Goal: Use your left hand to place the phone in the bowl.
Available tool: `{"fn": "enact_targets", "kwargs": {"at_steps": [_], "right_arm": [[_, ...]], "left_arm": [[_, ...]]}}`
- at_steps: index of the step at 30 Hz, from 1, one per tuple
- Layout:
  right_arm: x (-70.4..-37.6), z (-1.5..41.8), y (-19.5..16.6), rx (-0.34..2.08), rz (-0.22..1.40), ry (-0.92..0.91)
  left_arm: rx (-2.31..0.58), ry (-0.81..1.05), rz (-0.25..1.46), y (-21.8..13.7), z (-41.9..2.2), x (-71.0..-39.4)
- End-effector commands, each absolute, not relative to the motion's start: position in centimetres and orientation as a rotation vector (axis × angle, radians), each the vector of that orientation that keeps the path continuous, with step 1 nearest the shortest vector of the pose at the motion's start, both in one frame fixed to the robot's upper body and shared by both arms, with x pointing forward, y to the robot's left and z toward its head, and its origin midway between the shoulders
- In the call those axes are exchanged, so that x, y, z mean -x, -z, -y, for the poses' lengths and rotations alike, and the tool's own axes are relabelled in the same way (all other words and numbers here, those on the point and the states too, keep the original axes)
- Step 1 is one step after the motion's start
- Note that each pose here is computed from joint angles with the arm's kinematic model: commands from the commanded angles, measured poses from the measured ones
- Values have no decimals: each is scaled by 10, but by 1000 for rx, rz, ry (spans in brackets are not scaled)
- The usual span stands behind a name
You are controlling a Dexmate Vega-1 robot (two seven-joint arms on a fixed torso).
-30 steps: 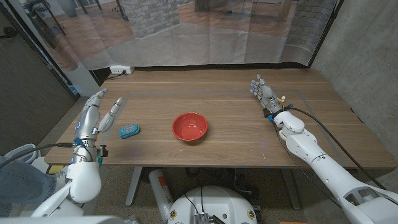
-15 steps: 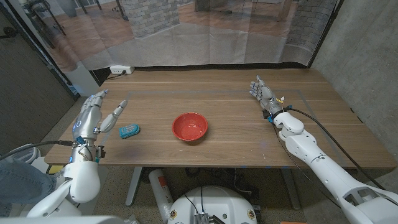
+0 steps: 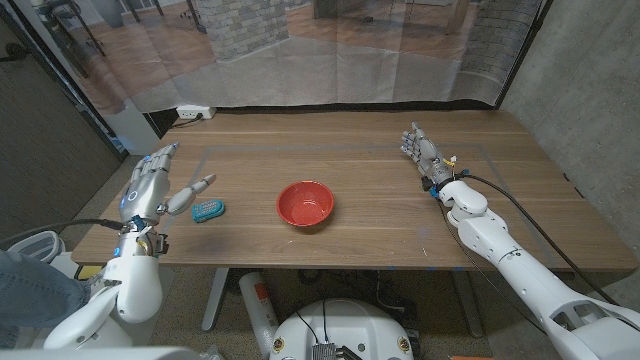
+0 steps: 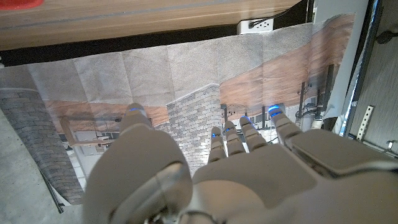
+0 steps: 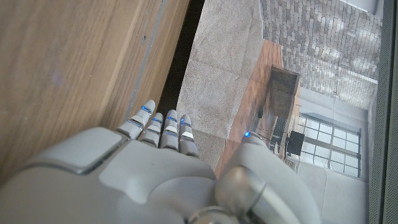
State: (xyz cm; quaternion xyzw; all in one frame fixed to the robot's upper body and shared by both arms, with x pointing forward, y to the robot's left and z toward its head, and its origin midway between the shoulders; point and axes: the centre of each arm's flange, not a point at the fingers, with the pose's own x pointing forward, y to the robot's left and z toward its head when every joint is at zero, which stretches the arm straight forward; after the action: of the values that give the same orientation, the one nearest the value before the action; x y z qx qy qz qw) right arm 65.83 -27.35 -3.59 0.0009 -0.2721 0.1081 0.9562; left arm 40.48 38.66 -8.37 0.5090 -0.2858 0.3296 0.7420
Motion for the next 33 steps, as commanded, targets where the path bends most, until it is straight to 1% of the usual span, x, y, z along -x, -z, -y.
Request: {"fn": "enact_targets", "kwargs": {"at_steps": [1,9,10,17,33], "right_arm": [[-658,272,37,0,554,-220],[-657,272,37,-7,556,-219],[-657,272,37,-2,556,-221],[-656,271,38,-3,556,-219],[-650,271,38,1,555,-213]], "left_arm": [[-1162,-761,541,79,-389,-398],[-1236,-832,516,78,-389,-393],[-1245,-832,489,77,-389,-392],[-1289,-849,457,75,-390,-392],[-1406,-862,390,77,-385,-407]]}}
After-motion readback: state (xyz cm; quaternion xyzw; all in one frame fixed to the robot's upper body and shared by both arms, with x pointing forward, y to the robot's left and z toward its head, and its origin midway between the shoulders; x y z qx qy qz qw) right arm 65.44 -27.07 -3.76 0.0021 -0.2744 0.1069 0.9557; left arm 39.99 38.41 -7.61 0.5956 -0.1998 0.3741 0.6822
